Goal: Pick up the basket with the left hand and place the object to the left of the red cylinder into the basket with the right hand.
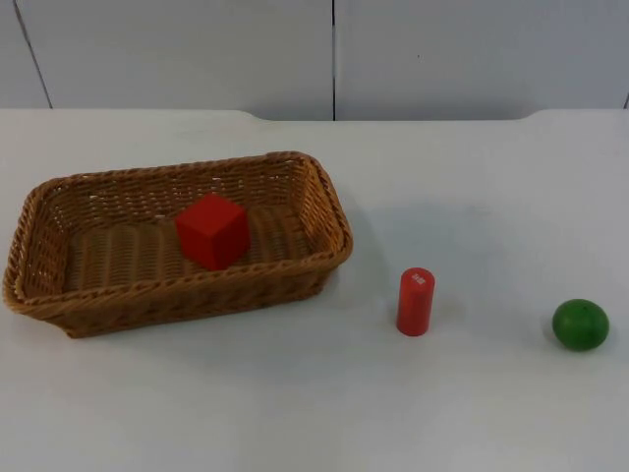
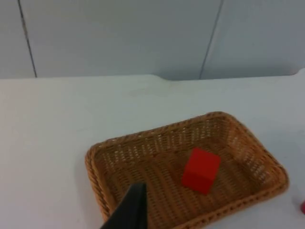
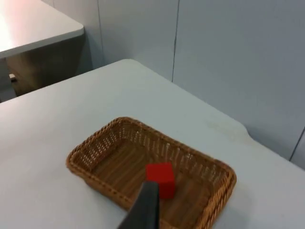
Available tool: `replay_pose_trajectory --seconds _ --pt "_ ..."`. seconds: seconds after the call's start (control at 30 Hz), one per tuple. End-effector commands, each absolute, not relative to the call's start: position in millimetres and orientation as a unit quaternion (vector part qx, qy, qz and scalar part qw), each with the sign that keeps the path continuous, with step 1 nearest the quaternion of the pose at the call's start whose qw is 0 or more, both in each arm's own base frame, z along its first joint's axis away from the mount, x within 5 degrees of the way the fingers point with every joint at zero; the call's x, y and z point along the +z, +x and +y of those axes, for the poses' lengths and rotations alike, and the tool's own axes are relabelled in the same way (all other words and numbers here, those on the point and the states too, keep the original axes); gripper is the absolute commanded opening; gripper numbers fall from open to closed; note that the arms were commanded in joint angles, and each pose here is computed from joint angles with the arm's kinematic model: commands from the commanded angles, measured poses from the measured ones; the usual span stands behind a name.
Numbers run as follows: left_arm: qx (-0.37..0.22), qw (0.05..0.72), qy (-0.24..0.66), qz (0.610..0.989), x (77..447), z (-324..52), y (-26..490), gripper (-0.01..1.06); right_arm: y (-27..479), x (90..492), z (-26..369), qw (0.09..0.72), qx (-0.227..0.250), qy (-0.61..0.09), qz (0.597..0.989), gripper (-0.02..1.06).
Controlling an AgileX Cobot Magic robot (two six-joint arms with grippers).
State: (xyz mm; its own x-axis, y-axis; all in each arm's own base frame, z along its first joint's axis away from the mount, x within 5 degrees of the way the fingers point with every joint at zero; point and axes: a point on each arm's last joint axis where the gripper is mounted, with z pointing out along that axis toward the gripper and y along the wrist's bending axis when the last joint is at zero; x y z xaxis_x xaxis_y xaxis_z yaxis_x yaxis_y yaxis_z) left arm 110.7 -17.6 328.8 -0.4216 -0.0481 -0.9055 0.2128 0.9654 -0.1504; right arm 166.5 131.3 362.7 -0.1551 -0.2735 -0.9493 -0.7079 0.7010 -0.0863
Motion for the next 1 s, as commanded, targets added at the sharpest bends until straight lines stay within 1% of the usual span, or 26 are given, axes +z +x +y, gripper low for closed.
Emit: replay_pose_trajectory --seconds 0.0,0.03,0.17,0.2,0.3,0.43,0.5,0.6,0.67,0.7,0.77,0.83,0.97 --pt "-0.133 0.551 0.056 0.822 322 -25 82 1.05 148 353 117 0.563 0.201 -0.320 0.735 0.82" --pt "-0.133 0.551 0.056 0.822 322 -25 82 1.05 148 353 117 0.563 0.201 -0.320 0.735 0.82" --pt "-0.163 0.560 0.085 0.808 309 -35 56 1.05 119 336 98 0.566 0.208 -0.315 0.733 0.82" --pt "-0.163 0.560 0.085 0.808 309 -35 56 1.05 119 336 98 0.566 0.208 -0.315 0.733 0.82" --pt "-0.184 0.567 0.117 0.794 307 -40 44 1.05 98 325 84 0.575 0.221 -0.304 0.727 0.82" --pt "-0.199 0.579 0.133 0.779 309 -42 33 1.05 74 314 71 0.577 0.227 -0.316 0.718 0.82" --pt "-0.189 0.593 0.153 0.767 308 -41 20 1.05 60 306 64 0.564 0.226 -0.332 0.722 0.82" --pt "-0.174 0.600 0.158 0.764 305 -40 11 1.05 45 302 52 0.551 0.223 -0.326 0.735 0.82" --pt "-0.167 0.612 0.139 0.760 303 -36 2 1.05 34 298 41 0.543 0.218 -0.306 0.751 0.82" --pt "-0.167 0.612 0.139 0.760 303 -36 2 1.05 34 298 41 0.543 0.218 -0.306 0.751 0.82" --pt "-0.150 0.611 0.120 0.768 299 -32 -3 1.05 26 296 31 0.546 0.212 -0.286 0.759 0.82" --pt "-0.133 0.588 0.107 0.791 293 -28 -3 1.05 17 297 22 0.572 0.207 -0.276 0.744 0.82" --pt "-0.126 0.586 0.072 0.797 293 -23 -2 1.05 7 297 11 0.603 0.199 -0.255 0.730 0.82"
